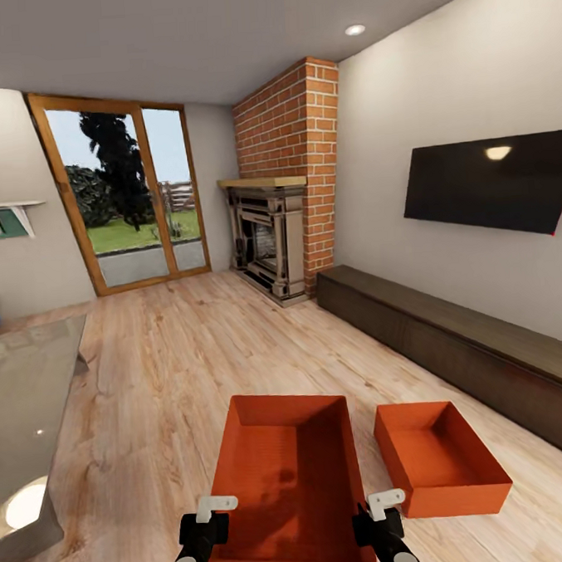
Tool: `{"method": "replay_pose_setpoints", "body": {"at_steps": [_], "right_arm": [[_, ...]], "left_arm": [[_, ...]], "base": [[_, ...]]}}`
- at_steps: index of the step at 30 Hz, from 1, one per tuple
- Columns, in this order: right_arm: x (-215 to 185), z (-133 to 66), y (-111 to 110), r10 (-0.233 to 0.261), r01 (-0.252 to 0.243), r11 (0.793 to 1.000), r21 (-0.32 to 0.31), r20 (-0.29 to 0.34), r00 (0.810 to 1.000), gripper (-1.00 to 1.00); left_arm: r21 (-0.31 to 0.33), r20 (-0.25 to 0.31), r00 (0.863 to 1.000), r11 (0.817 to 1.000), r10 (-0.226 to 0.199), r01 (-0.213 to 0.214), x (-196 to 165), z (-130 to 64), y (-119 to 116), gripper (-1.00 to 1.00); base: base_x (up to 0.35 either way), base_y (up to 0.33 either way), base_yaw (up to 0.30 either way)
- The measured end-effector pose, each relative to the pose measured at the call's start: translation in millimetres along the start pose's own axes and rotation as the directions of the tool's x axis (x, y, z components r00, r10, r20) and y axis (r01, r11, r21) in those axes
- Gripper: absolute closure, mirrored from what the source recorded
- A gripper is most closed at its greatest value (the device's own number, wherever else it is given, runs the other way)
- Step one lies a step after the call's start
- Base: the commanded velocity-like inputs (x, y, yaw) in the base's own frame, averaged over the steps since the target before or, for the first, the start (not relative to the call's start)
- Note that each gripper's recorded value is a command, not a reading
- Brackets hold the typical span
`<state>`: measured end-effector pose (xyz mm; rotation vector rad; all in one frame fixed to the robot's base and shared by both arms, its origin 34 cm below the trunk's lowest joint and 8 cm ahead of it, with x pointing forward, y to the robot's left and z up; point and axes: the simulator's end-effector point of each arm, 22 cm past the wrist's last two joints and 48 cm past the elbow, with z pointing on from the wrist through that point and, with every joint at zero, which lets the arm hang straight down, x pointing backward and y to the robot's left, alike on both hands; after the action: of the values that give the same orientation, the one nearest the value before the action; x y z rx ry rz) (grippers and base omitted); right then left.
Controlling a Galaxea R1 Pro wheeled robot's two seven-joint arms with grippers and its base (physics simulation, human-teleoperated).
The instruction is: Move the two storage containers from the living room to the garage. In the garage, place one container on the floor and stack the other container on top of it (either order is fine).
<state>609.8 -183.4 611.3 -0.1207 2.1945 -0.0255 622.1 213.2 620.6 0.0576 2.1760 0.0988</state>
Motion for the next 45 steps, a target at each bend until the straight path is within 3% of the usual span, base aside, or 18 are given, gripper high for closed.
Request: {"method": "replay_pose_setpoints", "body": {"at_steps": [45], "right_arm": [[0.0, 0.0, 0.0, 0.0, 0.0, 1.0, 0.0, 0.0, 1.0, 1.0]], "left_arm": [[0.0, 0.0, 1.0, 1.0, 0.0, 0.0, 0.0, 0.0, 0.0, 1.0]], "base": [[0.0, 0.0, 0.267]]}}
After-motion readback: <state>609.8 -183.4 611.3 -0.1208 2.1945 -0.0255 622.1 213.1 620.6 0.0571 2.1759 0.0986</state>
